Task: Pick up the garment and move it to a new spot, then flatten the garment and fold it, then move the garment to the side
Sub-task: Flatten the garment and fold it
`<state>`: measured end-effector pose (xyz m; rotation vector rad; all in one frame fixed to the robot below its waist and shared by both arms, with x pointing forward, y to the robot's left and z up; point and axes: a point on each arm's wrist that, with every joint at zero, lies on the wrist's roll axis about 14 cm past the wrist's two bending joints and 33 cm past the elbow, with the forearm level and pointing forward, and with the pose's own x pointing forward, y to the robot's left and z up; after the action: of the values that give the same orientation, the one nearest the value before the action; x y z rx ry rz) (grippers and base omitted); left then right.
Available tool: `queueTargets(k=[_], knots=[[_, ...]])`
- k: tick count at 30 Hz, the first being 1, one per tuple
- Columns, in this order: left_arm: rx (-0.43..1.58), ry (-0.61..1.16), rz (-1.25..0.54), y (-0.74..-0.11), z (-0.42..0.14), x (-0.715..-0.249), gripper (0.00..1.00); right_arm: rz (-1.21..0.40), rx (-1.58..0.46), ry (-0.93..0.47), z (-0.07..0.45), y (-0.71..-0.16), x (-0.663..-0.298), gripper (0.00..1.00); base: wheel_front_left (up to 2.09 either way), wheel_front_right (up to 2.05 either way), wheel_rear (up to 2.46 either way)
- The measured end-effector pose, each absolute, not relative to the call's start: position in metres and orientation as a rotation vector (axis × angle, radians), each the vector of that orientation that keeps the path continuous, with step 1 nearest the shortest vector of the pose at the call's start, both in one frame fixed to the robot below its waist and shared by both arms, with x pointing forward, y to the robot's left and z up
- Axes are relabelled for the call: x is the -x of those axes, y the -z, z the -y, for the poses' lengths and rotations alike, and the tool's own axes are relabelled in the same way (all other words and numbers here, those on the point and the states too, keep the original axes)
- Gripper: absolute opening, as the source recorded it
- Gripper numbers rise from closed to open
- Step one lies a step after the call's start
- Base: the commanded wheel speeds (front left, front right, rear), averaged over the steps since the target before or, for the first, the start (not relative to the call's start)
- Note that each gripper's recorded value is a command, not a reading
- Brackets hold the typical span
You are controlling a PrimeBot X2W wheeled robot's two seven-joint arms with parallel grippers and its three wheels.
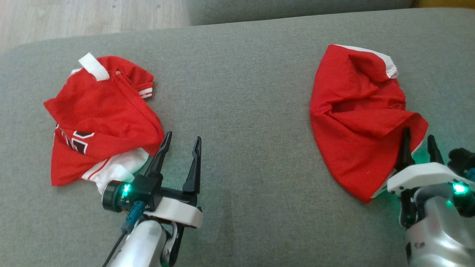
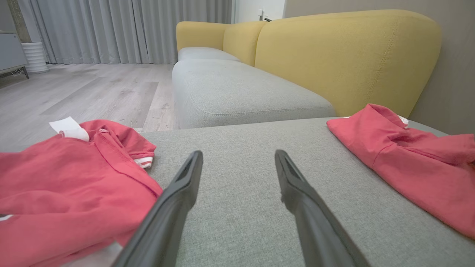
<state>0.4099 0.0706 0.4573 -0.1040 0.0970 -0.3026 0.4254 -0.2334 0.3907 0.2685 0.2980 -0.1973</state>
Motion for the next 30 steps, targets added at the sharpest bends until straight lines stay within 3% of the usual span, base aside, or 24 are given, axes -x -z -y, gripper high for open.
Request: queueTargets(k=[3,4,6,7,21,26,30], knots=[[0.104,0.303,-0.100,-0.456,-0.070,-0.410,1.00,-0.312,-0.279,0.198,0.232,-0.388,-0.427,1.00,0.00,0.00,0.00],[0.103,0.304,-0.102,-0.456,-0.070,-0.410,1.00,-0.314,-0.289,0.201,0.231,-0.387,-0.428,0.96,0.00,0.00,0.00],[0.102,0.305,-0.105,-0.455,-0.070,-0.409,1.00,-0.307,-0.305,0.205,0.231,-0.389,-0.429,0.27,0.00,0.00,0.00],[0.102,0.305,-0.105,-0.455,-0.070,-0.409,1.00,-0.307,-0.305,0.205,0.231,-0.389,-0.429,0.00,0.00,0.00,0.00],[0.096,0.323,-0.074,-0.467,-0.063,-0.407,1.00,-0.135,-0.160,0.100,0.222,-0.446,-0.433,0.00,0.00,0.00,0.00],[0.095,0.314,-0.046,-0.478,-0.065,-0.403,1.00,-0.063,-0.074,-0.058,0.179,-0.479,-0.438,0.00,0.00,0.00,0.00],[0.110,0.280,-0.019,-0.488,-0.073,-0.399,1.00,-0.011,0.035,-0.265,0.113,-0.517,-0.449,0.00,0.00,0.00,0.00]])
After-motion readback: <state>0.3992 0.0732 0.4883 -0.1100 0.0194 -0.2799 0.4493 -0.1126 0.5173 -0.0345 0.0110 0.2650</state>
